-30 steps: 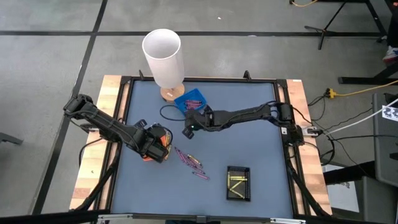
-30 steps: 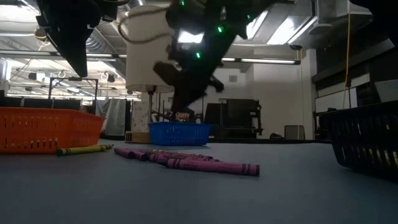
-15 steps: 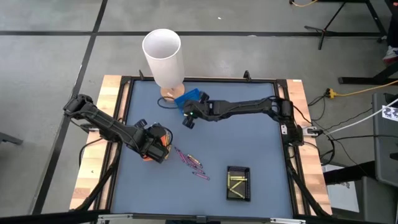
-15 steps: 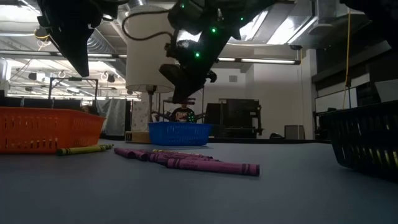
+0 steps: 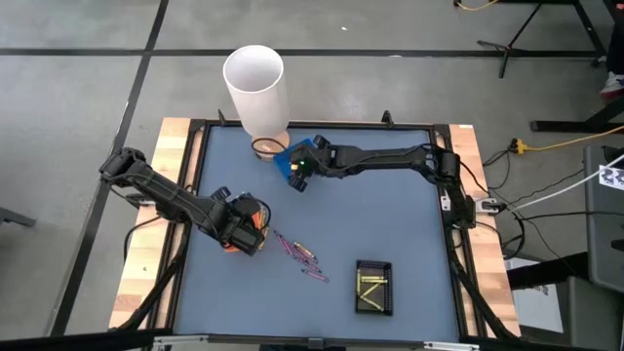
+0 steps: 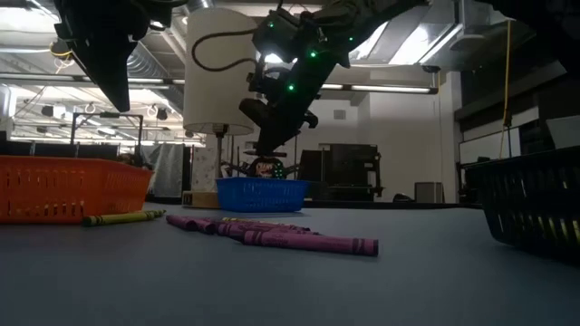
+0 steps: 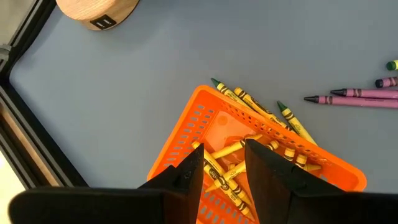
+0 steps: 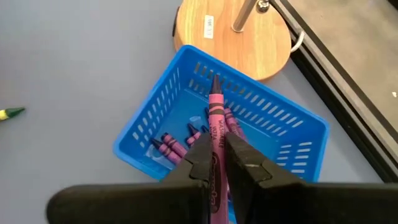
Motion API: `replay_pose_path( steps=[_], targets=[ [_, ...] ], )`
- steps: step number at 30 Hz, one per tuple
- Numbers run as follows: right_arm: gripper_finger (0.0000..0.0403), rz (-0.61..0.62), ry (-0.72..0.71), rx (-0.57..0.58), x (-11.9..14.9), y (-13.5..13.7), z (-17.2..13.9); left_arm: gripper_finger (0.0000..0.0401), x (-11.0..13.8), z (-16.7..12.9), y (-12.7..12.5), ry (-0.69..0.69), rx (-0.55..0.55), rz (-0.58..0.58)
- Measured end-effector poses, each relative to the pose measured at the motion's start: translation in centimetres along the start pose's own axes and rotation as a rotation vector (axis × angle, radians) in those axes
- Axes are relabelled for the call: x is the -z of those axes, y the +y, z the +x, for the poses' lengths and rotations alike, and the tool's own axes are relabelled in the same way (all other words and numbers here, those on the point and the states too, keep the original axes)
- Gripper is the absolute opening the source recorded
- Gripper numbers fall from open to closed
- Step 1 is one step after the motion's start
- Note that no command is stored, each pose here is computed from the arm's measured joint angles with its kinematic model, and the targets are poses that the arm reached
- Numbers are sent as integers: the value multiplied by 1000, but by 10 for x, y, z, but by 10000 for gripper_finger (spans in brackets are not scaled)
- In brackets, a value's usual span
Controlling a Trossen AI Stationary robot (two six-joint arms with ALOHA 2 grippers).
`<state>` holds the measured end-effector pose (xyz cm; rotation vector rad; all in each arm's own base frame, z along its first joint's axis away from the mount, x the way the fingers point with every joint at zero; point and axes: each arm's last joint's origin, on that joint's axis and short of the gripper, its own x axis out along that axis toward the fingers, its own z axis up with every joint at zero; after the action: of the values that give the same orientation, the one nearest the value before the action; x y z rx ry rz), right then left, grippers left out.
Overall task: Sort crayons
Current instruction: Put the violet crayon into the blue bin
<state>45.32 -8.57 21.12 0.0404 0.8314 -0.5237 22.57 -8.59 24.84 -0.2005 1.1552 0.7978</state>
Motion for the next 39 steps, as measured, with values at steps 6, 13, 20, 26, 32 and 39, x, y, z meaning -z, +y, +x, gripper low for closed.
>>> replay_pose_path(
  steps=[6,13,20,26,32,39],
  targets=[
    [26,-2,0,-2,0,1,0,101,0,0,0,0,0,0],
    [26,-2,1,-2,0,1,0,101,0,0,0,0,0,0],
    [26,-2,0,-2,0,1,0,101,0,0,0,0,0,0],
    [72,-2,-1,9,0,1,0,101,0,0,0,0,0,0],
    [138,-1,-3,9,0,1,0,101,0,0,0,0,0,1],
    [156,11,53,-162,5,14,-4,101,0,0,0,-4,-2,1]
  ],
)
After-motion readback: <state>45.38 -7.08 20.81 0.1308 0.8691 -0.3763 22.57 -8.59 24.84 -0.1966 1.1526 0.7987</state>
